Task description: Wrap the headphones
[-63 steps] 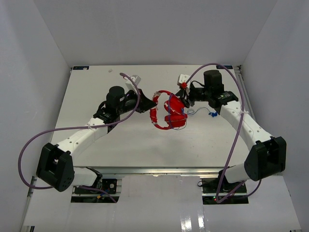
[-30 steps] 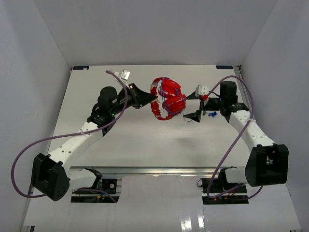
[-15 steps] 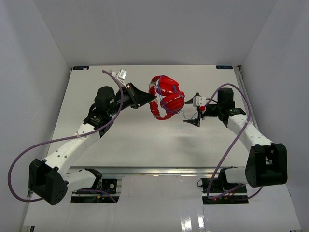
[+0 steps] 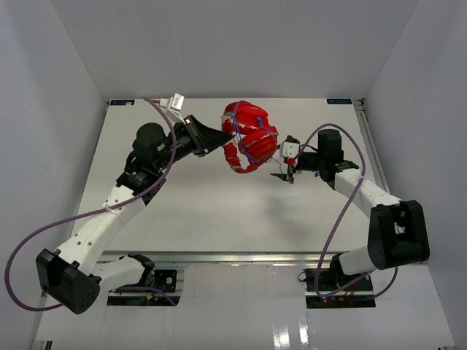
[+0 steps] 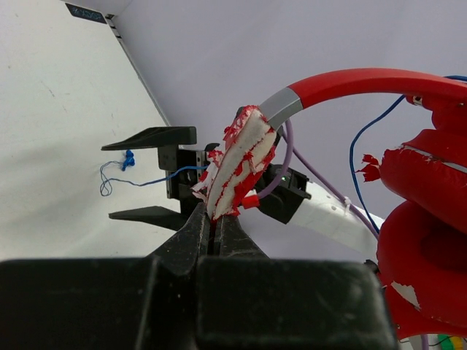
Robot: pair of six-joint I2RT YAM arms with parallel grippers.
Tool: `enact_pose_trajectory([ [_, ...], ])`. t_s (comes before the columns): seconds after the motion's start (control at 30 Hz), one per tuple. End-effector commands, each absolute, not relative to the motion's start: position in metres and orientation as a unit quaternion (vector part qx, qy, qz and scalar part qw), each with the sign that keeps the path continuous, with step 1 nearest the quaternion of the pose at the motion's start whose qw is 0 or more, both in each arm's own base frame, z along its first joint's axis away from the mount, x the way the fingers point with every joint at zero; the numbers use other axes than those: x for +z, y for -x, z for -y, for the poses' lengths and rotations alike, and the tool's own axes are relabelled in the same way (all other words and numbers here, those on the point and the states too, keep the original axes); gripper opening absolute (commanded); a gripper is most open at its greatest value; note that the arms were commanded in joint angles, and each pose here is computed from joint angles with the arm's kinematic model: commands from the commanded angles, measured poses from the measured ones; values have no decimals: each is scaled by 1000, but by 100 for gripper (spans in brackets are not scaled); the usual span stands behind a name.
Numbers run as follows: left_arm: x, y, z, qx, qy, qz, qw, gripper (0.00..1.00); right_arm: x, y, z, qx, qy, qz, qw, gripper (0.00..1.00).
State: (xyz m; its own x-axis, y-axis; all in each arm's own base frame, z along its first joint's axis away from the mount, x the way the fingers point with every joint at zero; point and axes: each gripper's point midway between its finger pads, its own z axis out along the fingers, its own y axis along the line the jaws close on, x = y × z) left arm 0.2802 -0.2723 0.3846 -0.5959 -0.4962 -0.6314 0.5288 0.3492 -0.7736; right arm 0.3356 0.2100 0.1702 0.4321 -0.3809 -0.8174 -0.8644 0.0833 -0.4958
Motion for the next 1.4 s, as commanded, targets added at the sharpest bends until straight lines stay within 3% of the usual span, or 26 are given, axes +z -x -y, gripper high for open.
enact_pose_trajectory([
  [0.0,444,-264,263,-599,-20,-641,479,0,191,-375,-217,190,608,-494,592,95],
  [0.17,464,-262,257,-596,-10,-635,490,0,184,-387,-227,214,592,-511,585,96],
  [0.33,483,-262,247,-589,17,-631,505,0,177,-373,-230,245,581,-513,582,75],
  [0.4,488,-264,242,-589,33,-626,510,0,178,-366,-232,266,575,-516,577,58],
  [0.73,491,-278,225,-585,108,-606,528,0,198,-336,-230,298,566,-515,571,31],
  [0.87,486,-283,226,-585,118,-610,522,0,203,-328,-230,304,568,-515,565,8],
  [1.1,486,-288,221,-577,134,-605,531,0,203,-314,-234,306,579,-528,541,8],
  [1.23,477,-303,212,-556,173,-604,543,0,183,-293,-243,237,637,-540,496,8],
  [1.37,458,-330,194,-489,205,-612,587,0,198,-282,-248,147,664,-534,503,8],
])
